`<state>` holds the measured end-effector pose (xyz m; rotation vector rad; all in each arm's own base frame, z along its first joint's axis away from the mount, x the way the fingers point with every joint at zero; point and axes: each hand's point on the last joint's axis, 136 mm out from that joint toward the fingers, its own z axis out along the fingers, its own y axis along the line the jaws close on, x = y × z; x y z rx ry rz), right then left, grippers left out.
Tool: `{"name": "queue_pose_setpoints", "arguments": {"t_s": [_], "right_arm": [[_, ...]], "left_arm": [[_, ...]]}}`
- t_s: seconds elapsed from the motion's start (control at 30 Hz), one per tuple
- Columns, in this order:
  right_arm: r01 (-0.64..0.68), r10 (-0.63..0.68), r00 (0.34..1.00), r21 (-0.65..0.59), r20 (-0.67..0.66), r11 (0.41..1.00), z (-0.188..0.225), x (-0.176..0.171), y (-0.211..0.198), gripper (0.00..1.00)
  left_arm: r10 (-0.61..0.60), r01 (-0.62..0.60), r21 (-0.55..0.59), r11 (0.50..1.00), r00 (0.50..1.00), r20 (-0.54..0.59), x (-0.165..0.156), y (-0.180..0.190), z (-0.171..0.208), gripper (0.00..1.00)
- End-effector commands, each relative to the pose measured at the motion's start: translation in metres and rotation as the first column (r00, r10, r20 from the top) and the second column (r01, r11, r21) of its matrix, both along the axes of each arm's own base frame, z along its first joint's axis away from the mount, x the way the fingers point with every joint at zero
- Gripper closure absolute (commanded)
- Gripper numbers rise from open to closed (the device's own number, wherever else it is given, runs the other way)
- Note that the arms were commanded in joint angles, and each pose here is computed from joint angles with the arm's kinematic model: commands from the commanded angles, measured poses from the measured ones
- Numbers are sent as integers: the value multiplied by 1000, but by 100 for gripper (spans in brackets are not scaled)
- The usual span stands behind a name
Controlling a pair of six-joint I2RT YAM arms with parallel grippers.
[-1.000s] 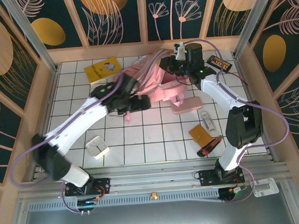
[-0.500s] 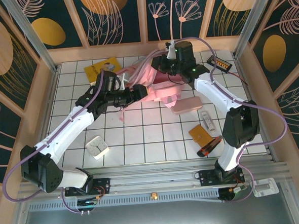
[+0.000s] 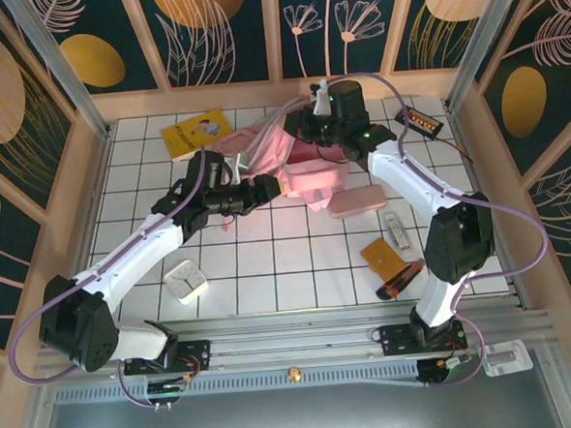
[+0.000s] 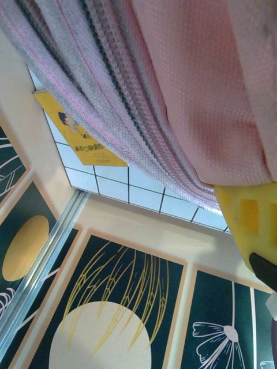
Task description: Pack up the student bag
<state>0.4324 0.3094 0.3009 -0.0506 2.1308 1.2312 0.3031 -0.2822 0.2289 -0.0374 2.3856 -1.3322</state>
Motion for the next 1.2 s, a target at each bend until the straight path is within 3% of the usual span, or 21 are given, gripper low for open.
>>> {"name": "queue_pose_setpoints", "arguments": {"t_s": [0.0,0.47,0.8,1.17], "right_arm": [[-51,42,990,68,132,996,49,-12,2,100],[-54,44,990,72,130,996,56,-13,11,100],[-45,36,992,71,117,996,49,-14,11,100],[-58,47,991,82,127,995,56,-4,14,100]], "left_arm": [[9,-6,-34,999,997,78,11,-3,20,32],[-13,14,-6,1000,997,76,32,-8,10,37],[-50,55,-38,998,993,108,55,-24,25,42],[-56,60,-50,997,995,86,55,-26,15,50]]}}
